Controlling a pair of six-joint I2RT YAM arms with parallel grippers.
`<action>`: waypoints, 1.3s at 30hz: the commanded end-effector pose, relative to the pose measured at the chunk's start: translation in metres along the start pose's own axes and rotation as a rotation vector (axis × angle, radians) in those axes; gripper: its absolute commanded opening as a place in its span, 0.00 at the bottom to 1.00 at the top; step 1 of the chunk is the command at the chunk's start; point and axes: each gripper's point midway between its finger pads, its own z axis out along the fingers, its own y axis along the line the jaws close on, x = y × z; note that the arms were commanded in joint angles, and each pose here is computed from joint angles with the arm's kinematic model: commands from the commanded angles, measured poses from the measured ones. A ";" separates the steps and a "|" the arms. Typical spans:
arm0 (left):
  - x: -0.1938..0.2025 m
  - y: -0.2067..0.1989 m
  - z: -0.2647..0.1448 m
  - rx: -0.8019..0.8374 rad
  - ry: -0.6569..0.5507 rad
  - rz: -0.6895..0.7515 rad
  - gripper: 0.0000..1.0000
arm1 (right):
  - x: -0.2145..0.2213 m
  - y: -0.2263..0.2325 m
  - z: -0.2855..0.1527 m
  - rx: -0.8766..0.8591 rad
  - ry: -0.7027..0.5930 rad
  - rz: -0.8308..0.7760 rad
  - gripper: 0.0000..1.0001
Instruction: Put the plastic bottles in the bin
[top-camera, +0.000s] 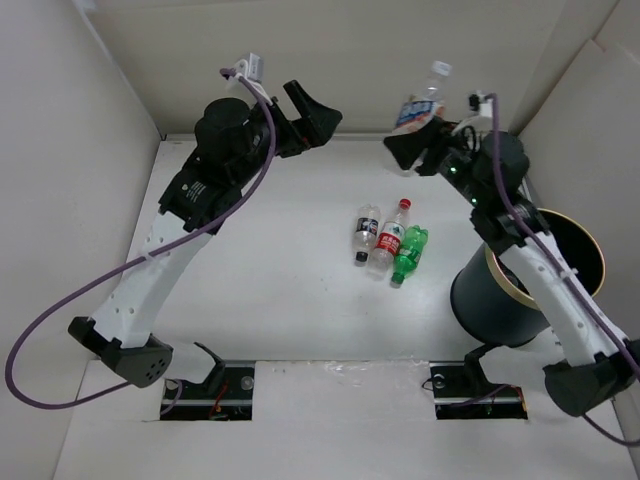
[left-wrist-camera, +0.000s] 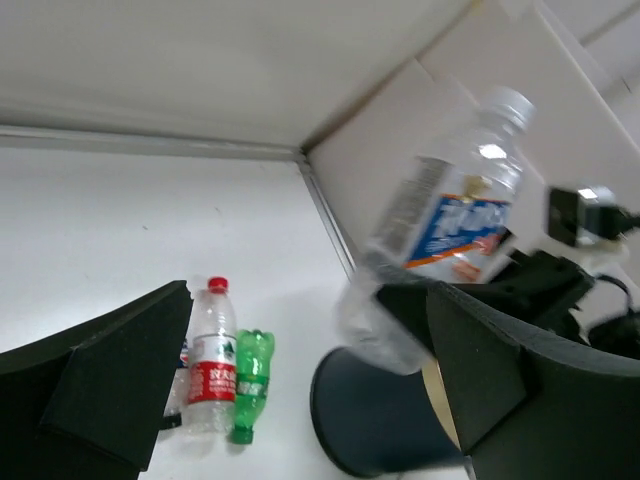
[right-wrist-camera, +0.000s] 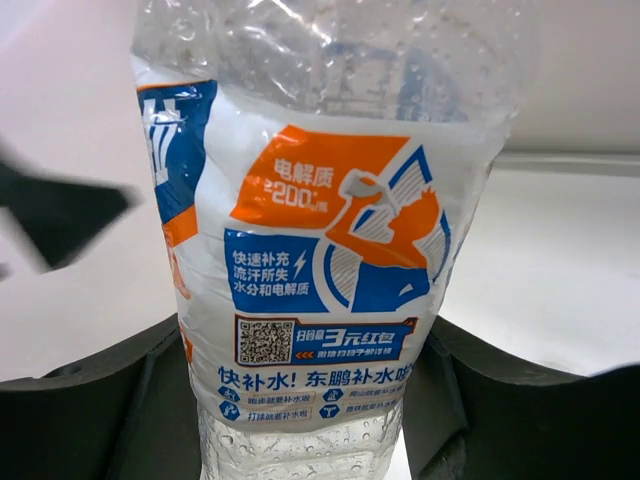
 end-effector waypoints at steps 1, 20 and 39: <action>-0.035 0.012 -0.020 -0.131 -0.131 -0.021 1.00 | -0.042 -0.048 -0.053 0.293 -0.117 -0.065 0.07; 0.102 0.090 0.069 -0.245 0.230 0.071 1.00 | -0.051 -0.143 -0.313 1.152 -0.535 0.066 1.00; 0.215 0.129 0.113 -0.340 0.449 0.125 1.00 | -0.073 -0.114 -0.317 1.077 -0.562 0.083 1.00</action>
